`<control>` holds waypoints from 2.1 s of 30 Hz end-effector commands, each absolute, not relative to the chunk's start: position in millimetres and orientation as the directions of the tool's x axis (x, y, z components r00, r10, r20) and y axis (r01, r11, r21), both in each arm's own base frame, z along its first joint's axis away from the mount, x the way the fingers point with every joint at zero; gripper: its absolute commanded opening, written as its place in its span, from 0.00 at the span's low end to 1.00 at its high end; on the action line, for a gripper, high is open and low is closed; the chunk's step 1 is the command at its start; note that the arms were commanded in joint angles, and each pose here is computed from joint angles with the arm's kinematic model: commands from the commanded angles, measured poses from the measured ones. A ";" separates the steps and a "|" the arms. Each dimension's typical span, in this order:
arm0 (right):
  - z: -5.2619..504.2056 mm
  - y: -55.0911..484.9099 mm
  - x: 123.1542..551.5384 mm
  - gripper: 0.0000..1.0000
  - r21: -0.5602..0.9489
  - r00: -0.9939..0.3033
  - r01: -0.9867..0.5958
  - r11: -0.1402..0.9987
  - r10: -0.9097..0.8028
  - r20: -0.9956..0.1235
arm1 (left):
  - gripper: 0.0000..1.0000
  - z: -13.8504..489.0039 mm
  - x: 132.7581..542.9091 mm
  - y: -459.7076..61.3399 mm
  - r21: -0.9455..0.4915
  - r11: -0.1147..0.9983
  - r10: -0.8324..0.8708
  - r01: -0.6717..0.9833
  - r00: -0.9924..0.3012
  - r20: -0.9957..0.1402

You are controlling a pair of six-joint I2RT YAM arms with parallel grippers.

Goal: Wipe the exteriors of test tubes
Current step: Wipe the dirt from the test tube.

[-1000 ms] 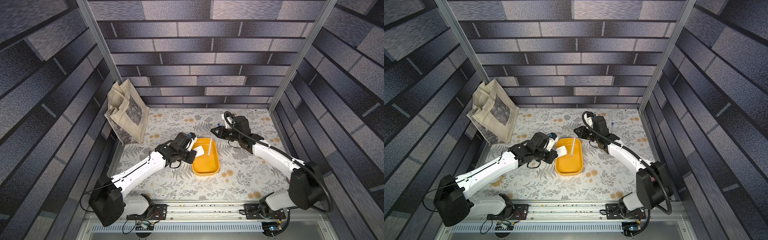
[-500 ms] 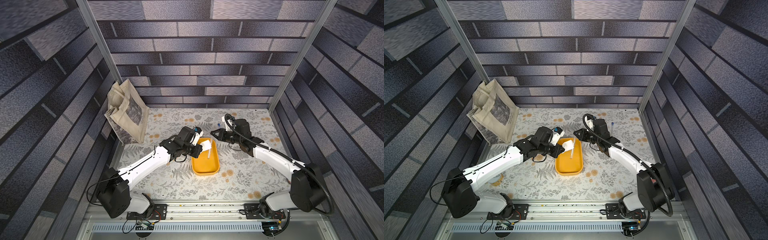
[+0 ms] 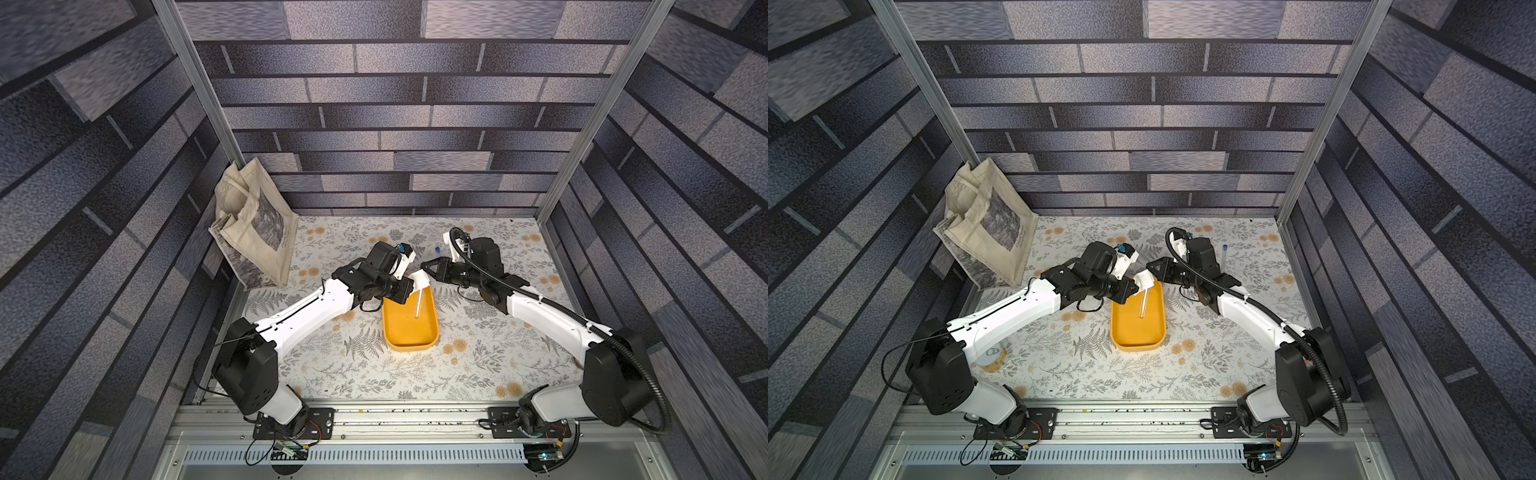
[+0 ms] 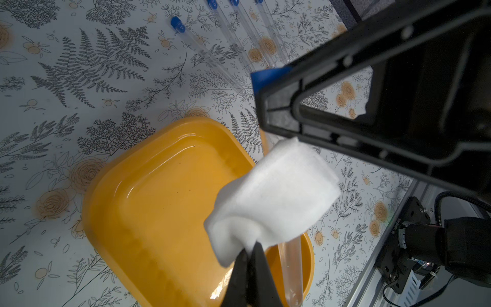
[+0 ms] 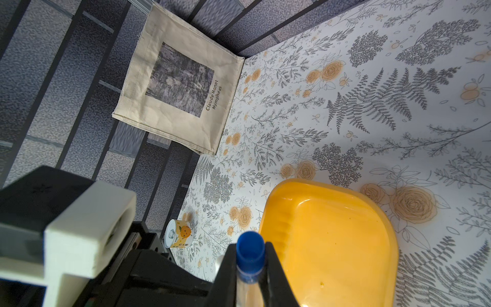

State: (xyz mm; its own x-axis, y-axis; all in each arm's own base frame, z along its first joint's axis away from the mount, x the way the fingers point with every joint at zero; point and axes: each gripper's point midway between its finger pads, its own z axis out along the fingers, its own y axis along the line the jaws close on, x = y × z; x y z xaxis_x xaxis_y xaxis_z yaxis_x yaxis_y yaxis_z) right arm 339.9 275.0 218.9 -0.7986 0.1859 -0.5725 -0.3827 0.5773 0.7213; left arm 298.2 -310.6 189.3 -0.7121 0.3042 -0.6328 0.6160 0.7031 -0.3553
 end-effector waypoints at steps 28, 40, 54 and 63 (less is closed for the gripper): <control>230.3 280.7 348.4 0.12 0.698 -0.774 -0.421 0.579 0.172 -0.610 | 0.00 158.2 254.9 -295.8 -0.287 0.670 0.433 0.685 -0.675 -0.598; 225.0 281.6 347.5 0.12 0.705 -0.783 -0.413 0.576 0.170 -0.598 | 0.00 190.1 311.9 -304.5 -0.243 0.690 0.395 0.682 -0.635 -0.663; 224.9 275.2 340.9 0.11 0.689 -0.781 -0.411 0.598 0.160 -0.604 | 0.00 200.4 318.5 -319.3 -0.225 0.658 0.420 0.718 -0.599 -0.681; 227.8 274.7 345.6 0.11 0.666 -0.772 -0.418 0.617 0.145 -0.619 | 0.01 174.4 278.2 -317.2 -0.238 0.639 0.471 0.731 -0.616 -0.631</control>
